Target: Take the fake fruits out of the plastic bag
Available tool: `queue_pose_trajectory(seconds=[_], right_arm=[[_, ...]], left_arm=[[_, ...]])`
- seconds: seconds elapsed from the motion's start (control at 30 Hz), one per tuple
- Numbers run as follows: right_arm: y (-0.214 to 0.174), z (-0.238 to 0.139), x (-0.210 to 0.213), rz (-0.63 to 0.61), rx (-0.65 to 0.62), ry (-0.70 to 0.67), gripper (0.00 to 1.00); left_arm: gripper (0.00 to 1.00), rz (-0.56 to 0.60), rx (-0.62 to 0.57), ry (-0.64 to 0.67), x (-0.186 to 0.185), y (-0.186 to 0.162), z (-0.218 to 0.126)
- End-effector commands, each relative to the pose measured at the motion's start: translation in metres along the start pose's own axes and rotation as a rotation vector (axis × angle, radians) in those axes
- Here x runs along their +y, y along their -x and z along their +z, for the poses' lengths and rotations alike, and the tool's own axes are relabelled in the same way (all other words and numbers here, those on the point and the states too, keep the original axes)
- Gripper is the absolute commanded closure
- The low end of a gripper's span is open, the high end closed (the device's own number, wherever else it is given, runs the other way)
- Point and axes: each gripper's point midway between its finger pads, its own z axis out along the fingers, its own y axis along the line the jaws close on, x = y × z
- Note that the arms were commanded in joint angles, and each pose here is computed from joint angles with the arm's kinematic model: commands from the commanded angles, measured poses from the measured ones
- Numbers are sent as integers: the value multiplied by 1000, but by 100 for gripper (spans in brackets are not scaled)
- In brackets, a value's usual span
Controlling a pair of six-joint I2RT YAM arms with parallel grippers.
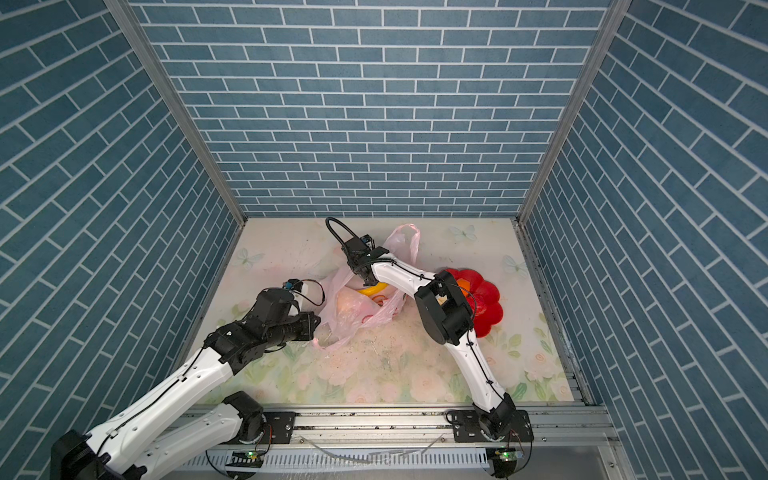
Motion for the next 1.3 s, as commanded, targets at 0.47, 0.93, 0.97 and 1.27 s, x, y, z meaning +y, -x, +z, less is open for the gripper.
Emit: queue_pose_trajectory(seconds=[0.47, 0.93, 0.97, 1.27], right_arm=[[-1, -38, 27, 102, -14, 127, 65], [6, 1, 13, 149, 14, 99, 67], [6, 3, 12, 151, 17, 96, 68], [3, 7, -6, 143, 23, 15, 67]], left_arm=[[90, -22, -37, -44, -10, 12, -7], [90, -32, -51, -54, -9, 10, -20], [90, -31, -51, -56, -9, 10, -21], [90, -27, -43, -51, -7, 8, -19]])
